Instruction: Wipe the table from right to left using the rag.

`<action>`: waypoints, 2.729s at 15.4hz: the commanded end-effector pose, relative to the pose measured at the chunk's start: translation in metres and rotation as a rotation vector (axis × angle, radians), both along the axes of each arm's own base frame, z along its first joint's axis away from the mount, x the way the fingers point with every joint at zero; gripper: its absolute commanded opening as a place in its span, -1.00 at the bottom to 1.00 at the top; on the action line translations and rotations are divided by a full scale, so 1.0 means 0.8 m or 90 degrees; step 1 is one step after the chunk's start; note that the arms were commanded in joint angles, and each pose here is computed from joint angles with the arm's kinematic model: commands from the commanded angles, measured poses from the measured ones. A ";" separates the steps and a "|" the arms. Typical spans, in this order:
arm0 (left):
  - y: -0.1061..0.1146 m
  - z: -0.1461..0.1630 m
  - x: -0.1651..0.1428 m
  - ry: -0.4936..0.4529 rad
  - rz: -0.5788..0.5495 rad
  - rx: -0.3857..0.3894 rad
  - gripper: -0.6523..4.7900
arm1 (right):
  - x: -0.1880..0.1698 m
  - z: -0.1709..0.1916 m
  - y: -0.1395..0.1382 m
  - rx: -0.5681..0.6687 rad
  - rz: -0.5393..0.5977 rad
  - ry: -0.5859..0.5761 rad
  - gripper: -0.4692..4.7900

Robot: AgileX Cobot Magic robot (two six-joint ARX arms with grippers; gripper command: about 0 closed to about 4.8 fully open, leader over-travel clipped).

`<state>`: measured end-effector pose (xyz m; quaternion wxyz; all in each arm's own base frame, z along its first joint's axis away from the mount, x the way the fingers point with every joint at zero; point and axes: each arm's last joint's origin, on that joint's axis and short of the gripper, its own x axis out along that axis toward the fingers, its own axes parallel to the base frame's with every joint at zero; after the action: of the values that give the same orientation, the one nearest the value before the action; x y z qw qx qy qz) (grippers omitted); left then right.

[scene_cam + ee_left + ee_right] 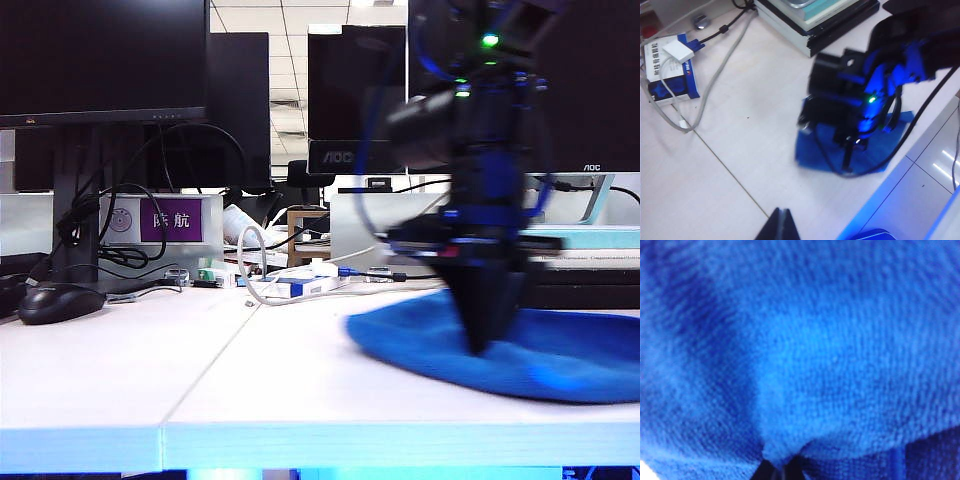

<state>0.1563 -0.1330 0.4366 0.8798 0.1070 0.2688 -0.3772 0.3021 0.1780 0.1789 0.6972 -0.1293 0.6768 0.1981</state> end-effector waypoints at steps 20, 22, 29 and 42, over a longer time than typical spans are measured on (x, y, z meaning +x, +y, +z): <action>0.017 -0.013 -0.013 0.051 0.066 0.113 -0.78 | -0.006 -0.031 0.206 0.098 0.216 -0.014 -0.85; 0.020 -0.016 -0.015 0.062 0.079 0.132 -0.78 | -0.008 -0.031 0.227 0.111 0.234 -0.023 -0.85; 0.063 -0.017 -0.025 0.110 0.256 0.171 -0.78 | -0.019 -0.036 0.275 0.156 0.272 -0.046 -0.85; 0.087 -0.008 -0.039 0.103 0.298 0.151 -0.78 | -0.043 -0.051 0.310 0.208 0.278 -0.060 -0.85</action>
<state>0.1267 -0.0646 0.4279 0.8973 0.1164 0.4032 -0.1372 0.2752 0.4279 0.1634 0.7042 -0.1495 0.5150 0.4653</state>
